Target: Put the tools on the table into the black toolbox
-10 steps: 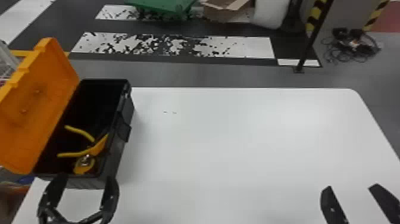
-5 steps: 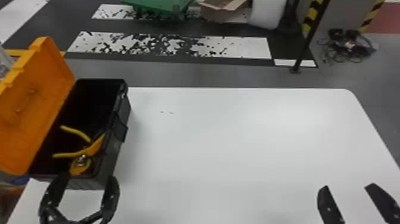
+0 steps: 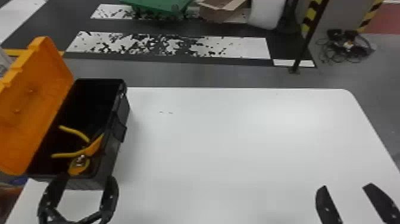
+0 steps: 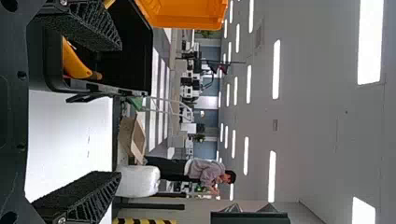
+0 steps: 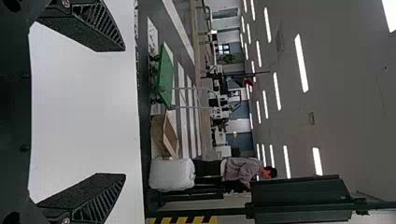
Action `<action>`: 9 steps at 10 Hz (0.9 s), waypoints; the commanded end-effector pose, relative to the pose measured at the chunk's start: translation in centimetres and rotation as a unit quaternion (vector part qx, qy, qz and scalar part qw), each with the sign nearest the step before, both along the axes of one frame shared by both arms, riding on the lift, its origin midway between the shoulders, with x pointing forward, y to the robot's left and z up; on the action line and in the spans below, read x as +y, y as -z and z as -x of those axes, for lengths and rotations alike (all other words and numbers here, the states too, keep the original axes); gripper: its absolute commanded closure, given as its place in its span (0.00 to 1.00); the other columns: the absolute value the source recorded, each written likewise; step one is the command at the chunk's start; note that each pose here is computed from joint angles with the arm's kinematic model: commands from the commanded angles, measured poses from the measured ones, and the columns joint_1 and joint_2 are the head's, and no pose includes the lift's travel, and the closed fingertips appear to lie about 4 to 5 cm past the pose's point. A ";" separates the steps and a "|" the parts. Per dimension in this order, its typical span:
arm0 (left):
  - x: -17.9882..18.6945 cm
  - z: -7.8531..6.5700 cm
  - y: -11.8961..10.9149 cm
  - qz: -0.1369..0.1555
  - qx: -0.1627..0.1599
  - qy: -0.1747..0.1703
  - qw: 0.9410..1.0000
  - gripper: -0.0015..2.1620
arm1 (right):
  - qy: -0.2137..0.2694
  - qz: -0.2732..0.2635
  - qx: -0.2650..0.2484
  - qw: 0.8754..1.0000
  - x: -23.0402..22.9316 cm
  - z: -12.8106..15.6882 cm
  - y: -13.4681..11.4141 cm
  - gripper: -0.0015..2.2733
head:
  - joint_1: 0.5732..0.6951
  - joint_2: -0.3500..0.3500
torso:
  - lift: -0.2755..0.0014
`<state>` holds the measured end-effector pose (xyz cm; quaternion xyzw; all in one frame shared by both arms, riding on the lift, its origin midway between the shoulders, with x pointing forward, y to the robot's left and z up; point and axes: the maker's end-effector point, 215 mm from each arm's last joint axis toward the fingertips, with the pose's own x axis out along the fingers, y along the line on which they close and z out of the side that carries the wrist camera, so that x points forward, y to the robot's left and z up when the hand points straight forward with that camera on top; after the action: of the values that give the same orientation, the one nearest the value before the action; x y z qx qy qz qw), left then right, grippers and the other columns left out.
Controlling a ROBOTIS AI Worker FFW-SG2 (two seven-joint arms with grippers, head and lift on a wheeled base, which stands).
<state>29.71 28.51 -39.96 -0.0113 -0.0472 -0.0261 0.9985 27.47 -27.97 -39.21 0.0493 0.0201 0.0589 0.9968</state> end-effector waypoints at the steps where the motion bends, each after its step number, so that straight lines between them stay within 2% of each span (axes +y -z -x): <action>1: 0.0 0.0 0.0 0.001 0.000 -0.001 1.000 0.02 | 0.000 0.000 0.000 1.000 0.0 0.0 0.0 0.02 | 1.00 0.52 | 0.72; 9: 0.0 0.1 0.1 0.003 0.002 0.000 1.000 0.02 | 0.003 0.000 -0.002 1.000 -0.1 0.2 0.1 0.02 | 1.00 0.52 | 0.72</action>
<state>29.71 28.53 -40.04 -0.0140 -0.0461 -0.0268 0.9985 27.34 -28.08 -39.23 0.0488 0.0178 0.0571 0.9970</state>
